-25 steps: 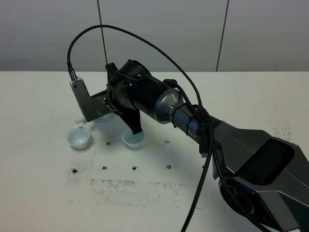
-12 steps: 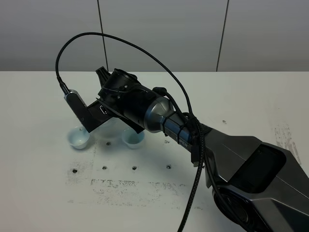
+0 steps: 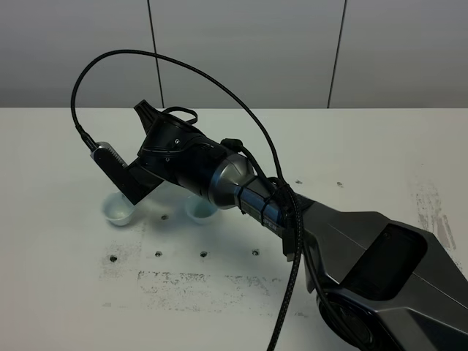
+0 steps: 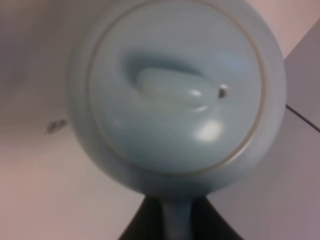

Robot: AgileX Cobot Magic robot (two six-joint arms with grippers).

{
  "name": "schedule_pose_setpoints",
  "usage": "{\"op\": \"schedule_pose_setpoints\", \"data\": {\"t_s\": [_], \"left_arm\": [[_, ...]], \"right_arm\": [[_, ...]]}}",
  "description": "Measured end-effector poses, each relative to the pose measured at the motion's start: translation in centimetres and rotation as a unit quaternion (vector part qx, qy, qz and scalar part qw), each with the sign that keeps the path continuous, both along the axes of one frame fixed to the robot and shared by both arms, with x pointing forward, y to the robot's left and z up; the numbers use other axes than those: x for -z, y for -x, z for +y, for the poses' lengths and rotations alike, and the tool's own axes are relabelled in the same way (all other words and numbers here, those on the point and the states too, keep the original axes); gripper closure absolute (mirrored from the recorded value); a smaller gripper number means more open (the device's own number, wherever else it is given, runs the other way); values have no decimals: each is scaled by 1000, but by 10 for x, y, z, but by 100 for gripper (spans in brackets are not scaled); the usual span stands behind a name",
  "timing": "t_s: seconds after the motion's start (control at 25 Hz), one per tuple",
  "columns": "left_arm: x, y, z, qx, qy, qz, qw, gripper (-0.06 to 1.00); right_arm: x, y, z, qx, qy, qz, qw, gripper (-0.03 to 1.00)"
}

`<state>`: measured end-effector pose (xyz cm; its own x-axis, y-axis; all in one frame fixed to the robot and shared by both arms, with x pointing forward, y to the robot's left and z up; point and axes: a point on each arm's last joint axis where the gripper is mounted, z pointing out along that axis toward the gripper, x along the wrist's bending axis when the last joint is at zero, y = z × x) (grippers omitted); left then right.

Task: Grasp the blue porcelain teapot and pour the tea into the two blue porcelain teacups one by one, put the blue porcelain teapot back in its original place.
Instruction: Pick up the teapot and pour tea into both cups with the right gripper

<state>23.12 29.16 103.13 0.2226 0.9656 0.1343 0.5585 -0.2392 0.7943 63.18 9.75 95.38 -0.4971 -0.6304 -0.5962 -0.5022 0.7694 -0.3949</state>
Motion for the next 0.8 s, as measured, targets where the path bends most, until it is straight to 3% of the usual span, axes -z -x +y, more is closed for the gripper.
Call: {"op": "schedule_pose_setpoints", "data": {"t_s": [0.8], "left_arm": [[0, 0, 0, 0, 0, 0, 1000, 65]], "right_arm": [[-5, 5, 6, -24, 41, -45, 998, 90]]}}
